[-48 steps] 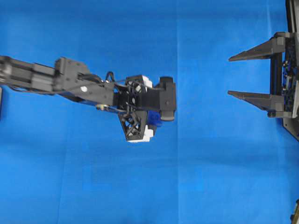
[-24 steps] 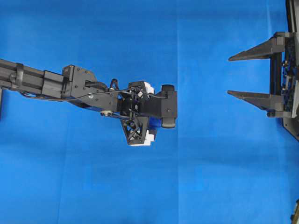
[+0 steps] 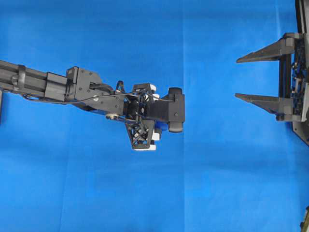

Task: Handover the blue block to the right arm after grasping it with the left arm, then place it in the designated position.
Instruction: 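Lower the left gripper and close it on the blue cube, then lift the cube with the left gripper and rotate it upright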

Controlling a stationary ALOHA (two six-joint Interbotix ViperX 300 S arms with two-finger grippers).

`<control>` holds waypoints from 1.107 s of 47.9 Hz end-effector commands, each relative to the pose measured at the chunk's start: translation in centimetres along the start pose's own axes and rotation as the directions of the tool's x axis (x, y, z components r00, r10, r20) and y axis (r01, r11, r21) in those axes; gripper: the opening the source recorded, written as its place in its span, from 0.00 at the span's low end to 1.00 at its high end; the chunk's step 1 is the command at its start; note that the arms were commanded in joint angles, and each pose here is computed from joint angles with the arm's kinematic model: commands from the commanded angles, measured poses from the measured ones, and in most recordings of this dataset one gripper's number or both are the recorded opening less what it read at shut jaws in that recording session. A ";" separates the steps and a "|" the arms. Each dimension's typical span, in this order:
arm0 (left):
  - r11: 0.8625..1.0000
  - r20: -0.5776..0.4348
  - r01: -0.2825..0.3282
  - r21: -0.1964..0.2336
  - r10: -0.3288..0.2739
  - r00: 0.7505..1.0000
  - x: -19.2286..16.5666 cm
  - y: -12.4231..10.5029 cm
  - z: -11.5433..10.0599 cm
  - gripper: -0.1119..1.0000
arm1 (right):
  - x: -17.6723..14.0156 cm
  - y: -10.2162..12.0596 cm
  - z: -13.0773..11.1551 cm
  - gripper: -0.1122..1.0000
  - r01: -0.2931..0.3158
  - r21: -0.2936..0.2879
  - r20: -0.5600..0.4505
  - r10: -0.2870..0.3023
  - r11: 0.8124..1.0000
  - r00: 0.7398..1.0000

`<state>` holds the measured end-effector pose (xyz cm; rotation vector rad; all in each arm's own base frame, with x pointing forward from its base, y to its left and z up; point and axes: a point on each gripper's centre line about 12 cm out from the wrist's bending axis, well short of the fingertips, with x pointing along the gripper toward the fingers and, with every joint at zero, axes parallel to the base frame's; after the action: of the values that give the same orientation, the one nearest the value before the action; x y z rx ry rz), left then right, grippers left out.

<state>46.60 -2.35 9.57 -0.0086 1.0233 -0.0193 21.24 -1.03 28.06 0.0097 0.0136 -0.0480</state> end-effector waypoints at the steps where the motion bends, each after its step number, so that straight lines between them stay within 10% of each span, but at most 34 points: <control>1: 1.000 0.034 0.005 0.002 -0.005 0.999 -0.8 -0.3 1.1 0.51 | 0.3 0.0 0.7 0.97 0.001 0.000 0.018 -0.001 1.000 1.000; 53: 1.000 0.211 -0.023 -0.003 0.023 0.977 -16.8 1.3 7.3 0.51 | 0.3 0.0 0.8 0.97 -0.001 -0.002 0.021 0.001 1.000 1.000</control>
<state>44.27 -1.04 24.51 0.0029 0.8725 -0.0044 21.27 -1.03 27.93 0.0098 0.0182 -0.0480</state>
